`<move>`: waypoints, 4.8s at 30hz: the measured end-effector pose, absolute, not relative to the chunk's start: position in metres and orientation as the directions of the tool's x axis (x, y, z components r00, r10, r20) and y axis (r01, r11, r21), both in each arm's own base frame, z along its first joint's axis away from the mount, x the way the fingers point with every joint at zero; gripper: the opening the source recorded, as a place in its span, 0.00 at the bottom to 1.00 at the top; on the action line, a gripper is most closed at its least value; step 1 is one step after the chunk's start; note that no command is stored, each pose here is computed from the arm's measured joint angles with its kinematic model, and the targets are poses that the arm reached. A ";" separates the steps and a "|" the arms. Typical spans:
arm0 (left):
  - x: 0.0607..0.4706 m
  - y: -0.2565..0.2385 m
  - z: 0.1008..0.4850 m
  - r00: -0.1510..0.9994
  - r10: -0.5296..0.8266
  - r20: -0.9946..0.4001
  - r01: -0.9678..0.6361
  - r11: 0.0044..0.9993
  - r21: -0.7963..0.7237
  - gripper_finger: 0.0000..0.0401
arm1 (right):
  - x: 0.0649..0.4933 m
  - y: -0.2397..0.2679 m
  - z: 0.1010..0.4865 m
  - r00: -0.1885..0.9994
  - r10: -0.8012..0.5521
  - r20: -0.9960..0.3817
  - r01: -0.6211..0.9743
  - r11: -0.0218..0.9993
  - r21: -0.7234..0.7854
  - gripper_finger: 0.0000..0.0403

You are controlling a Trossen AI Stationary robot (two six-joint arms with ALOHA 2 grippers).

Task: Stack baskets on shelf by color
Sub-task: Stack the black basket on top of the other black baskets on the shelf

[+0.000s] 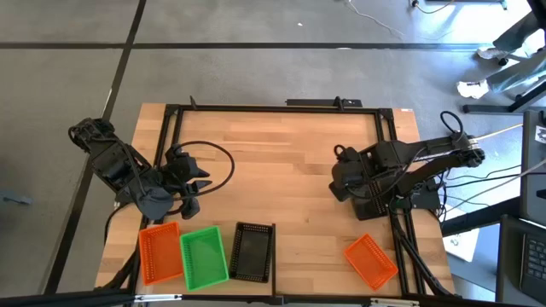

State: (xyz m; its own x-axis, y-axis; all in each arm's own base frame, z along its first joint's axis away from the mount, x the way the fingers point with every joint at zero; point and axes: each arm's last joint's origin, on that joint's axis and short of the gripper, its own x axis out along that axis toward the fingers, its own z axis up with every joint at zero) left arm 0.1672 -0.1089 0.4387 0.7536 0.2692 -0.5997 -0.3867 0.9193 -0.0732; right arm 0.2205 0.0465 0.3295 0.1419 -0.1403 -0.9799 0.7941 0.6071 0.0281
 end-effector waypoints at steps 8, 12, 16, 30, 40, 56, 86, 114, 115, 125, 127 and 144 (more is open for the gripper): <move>0.168 -0.108 0.439 0.760 0.292 -0.581 -0.394 0.918 -0.053 0.21 | 0.204 0.043 0.279 0.086 -0.070 -0.994 0.885 0.463 0.044 0.31; 0.168 -0.108 0.440 0.762 0.311 -0.567 -0.404 0.914 -0.042 0.21 | 0.201 0.044 0.248 0.056 -0.011 -0.998 0.887 0.459 0.044 0.31; 0.168 -0.108 0.440 0.762 0.311 -0.568 -0.405 0.913 -0.042 0.21 | 0.196 0.043 0.220 0.029 0.011 -1.000 0.910 0.415 0.031 0.31; 0.168 -0.108 0.440 0.762 0.311 -0.567 -0.409 0.911 -0.049 0.21 | 0.187 0.042 0.176 0.048 0.020 -0.999 0.927 0.371 0.052 0.31; 0.168 -0.108 0.440 0.762 0.311 -0.568 -0.409 0.911 -0.051 0.21 | 0.179 0.041 0.144 0.114 0.072 -0.991 0.920 0.369 0.132 0.19; 0.168 -0.108 0.440 0.762 0.311 -0.568 -0.408 0.911 -0.049 0.21 | 0.220 0.046 0.227 0.279 -0.013 -0.960 0.752 0.625 0.209 0.00; 0.170 -0.104 0.440 0.755 0.328 -0.568 -0.445 0.893 -0.075 0.21 | 0.328 0.075 0.417 0.620 0.219 -0.754 -0.663 0.660 -0.353 0.00; 0.173 -0.099 0.439 0.745 0.349 -0.569 -0.466 0.882 -0.069 0.21 | 0.365 0.101 0.414 0.697 0.250 -0.672 -0.717 0.272 -0.642 0.00; 0.173 -0.099 0.439 0.745 0.349 -0.569 -0.465 0.883 -0.068 0.21 | 0.369 0.104 0.409 0.683 0.259 -0.683 -0.730 0.269 -0.628 0.00; 0.171 -0.108 0.441 0.771 0.295 -0.565 -0.396 0.916 -0.063 0.21 | 0.392 0.118 0.378 0.672 0.133 -0.729 -0.719 0.351 -0.599 0.00; 0.174 -0.110 0.444 0.794 0.278 -0.541 -0.393 0.913 -0.107 0.21 | 0.394 0.115 0.376 0.689 0.029 -0.724 -0.678 0.378 -0.630 0.00; 0.219 -0.119 0.443 0.817 0.441 -0.372 -0.458 0.888 0.045 0.21 | 0.407 0.084 0.352 0.590 -0.400 -0.702 -0.587 0.385 -0.712 0.00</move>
